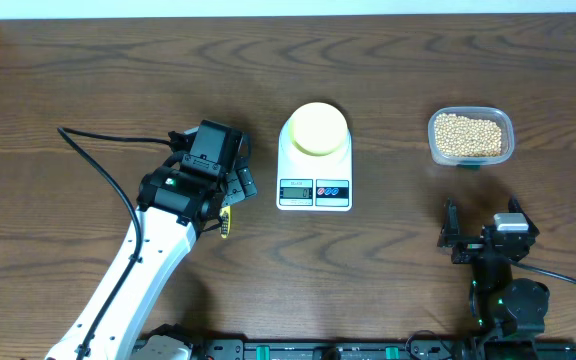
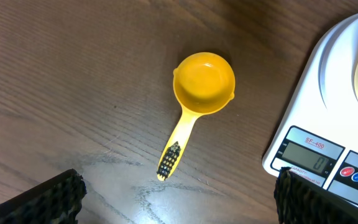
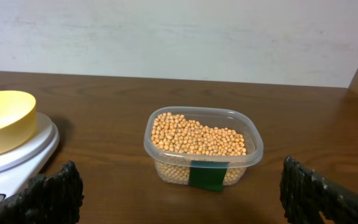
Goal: Scoop item into bowl and weigh 50g on scale
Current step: 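Hover the left gripper above the yellow scoop's handle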
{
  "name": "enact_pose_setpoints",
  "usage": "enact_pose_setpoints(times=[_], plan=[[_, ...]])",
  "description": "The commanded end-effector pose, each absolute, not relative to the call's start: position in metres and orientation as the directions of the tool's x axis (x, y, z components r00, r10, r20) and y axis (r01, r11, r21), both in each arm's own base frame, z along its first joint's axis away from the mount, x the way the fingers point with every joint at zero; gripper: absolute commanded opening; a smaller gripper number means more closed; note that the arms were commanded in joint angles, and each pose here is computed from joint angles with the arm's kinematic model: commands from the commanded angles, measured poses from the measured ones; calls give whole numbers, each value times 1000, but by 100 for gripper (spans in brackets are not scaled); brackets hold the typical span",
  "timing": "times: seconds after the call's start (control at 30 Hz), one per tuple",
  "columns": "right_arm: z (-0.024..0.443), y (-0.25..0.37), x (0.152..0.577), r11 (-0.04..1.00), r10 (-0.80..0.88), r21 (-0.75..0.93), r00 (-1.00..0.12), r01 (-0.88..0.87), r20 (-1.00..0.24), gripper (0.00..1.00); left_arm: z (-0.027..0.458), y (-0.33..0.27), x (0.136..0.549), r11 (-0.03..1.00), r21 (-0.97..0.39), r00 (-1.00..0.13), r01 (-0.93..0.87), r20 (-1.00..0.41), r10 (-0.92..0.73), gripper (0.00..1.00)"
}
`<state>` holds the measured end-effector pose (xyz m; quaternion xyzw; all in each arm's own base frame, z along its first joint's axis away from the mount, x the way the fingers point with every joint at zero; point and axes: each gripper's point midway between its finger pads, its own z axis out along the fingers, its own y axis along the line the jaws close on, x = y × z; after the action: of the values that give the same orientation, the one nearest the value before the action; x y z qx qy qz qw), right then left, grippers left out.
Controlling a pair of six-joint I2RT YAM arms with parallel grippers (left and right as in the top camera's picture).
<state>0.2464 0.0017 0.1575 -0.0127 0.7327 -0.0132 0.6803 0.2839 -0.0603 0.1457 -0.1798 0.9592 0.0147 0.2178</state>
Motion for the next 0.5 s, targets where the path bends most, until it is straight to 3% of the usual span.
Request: enact_pose_setpoints(times=[0.0, 0.47], plan=[[157, 0, 246, 999, -44, -44, -74, 4, -996, 99, 141, -54, 282, 926, -26, -835, -377, -423, -352, 99], [157, 0, 246, 999, -44, -44, -74, 4, -996, 99, 141, -52, 282, 925, -19, -832, -381, -429, -351, 100]])
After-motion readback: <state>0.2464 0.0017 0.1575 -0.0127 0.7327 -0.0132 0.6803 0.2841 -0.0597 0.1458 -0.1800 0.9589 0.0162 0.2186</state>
